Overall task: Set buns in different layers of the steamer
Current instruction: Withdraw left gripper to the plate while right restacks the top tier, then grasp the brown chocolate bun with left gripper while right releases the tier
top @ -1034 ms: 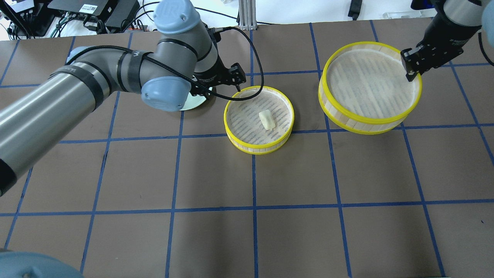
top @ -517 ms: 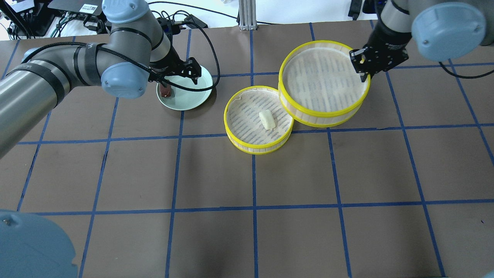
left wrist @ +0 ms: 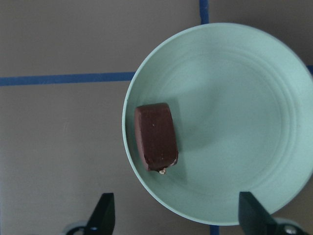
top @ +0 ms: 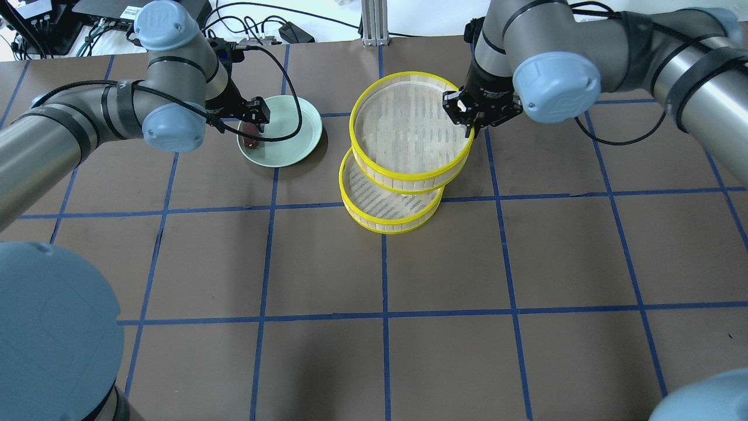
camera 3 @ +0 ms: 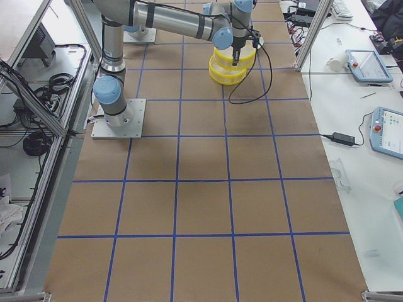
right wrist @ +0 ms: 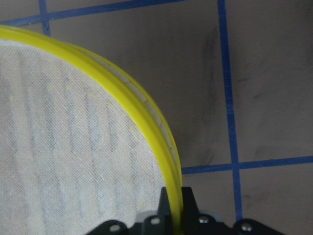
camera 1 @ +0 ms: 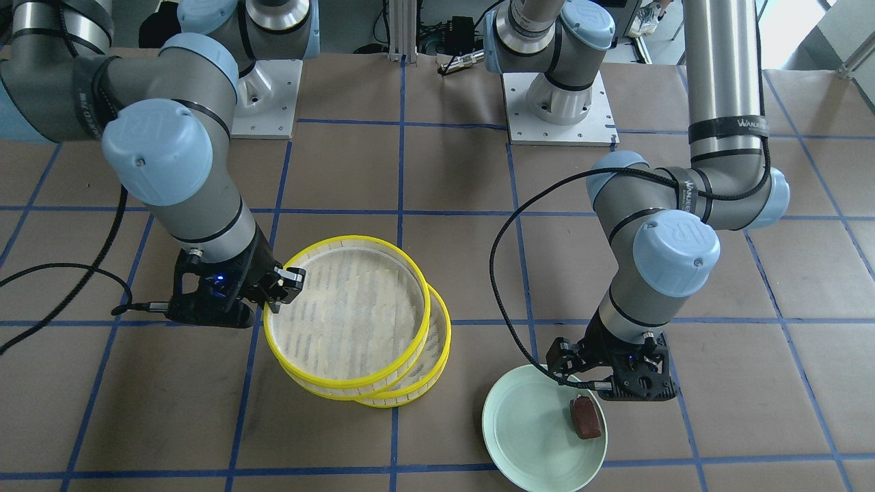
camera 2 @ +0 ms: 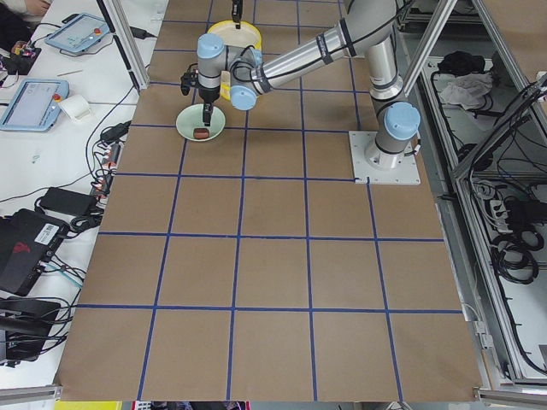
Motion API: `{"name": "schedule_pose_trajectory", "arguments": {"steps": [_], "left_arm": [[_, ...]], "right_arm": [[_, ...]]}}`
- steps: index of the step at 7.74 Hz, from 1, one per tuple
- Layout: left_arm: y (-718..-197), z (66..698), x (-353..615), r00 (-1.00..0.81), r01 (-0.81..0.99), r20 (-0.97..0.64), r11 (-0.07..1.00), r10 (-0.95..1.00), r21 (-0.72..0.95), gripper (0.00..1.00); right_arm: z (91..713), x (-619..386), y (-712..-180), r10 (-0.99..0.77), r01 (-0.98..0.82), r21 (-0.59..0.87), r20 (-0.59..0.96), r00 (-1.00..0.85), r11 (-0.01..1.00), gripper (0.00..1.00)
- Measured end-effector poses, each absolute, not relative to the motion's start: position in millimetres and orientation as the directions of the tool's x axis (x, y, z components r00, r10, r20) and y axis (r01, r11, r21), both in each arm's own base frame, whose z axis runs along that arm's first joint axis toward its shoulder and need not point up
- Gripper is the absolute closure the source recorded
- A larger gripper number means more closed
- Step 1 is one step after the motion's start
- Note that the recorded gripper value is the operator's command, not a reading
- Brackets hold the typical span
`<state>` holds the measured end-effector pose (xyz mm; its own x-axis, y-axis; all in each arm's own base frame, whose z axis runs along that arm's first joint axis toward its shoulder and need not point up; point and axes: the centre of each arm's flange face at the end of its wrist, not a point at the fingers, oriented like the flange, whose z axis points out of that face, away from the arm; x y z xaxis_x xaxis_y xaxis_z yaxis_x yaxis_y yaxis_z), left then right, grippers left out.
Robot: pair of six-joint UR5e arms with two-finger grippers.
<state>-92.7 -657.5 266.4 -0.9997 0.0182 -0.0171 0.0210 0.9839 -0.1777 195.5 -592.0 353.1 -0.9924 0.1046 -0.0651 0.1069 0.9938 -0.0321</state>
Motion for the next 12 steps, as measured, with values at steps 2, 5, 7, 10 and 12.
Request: {"name": "schedule_pose_trajectory", "arguments": {"steps": [2,5,7,10,12], "left_arm": [[-665,238,-88,-1.0,0.009,-0.013,0.987,0.007,-0.161,0.14],[-680,211,-87,-1.0,0.006,-0.007,0.983,0.005,-0.185,0.15],[-694,206,-86,-1.0,0.007,-0.009,0.978,0.005,-0.207,0.34],[-697,199,-86,-1.0,0.015,-0.012,0.979,0.013,-0.202,0.81],[-696,199,-85,-1.0,0.027,-0.019,0.98,0.024,-0.196,1.0]], "right_arm": [[330,220,-594,0.122,0.123,-0.021,-0.074,-0.99,0.992,1.0],[308,232,-593,0.108,0.107,0.008,-0.068,-0.992,0.994,1.0],[301,232,-593,0.098,0.097,0.018,-0.061,-0.993,0.995,1.0],[293,231,-595,0.094,0.093,0.016,-0.052,-0.994,0.996,1.0],[286,231,-594,0.093,0.093,0.016,-0.053,-0.994,0.996,1.0]]}}
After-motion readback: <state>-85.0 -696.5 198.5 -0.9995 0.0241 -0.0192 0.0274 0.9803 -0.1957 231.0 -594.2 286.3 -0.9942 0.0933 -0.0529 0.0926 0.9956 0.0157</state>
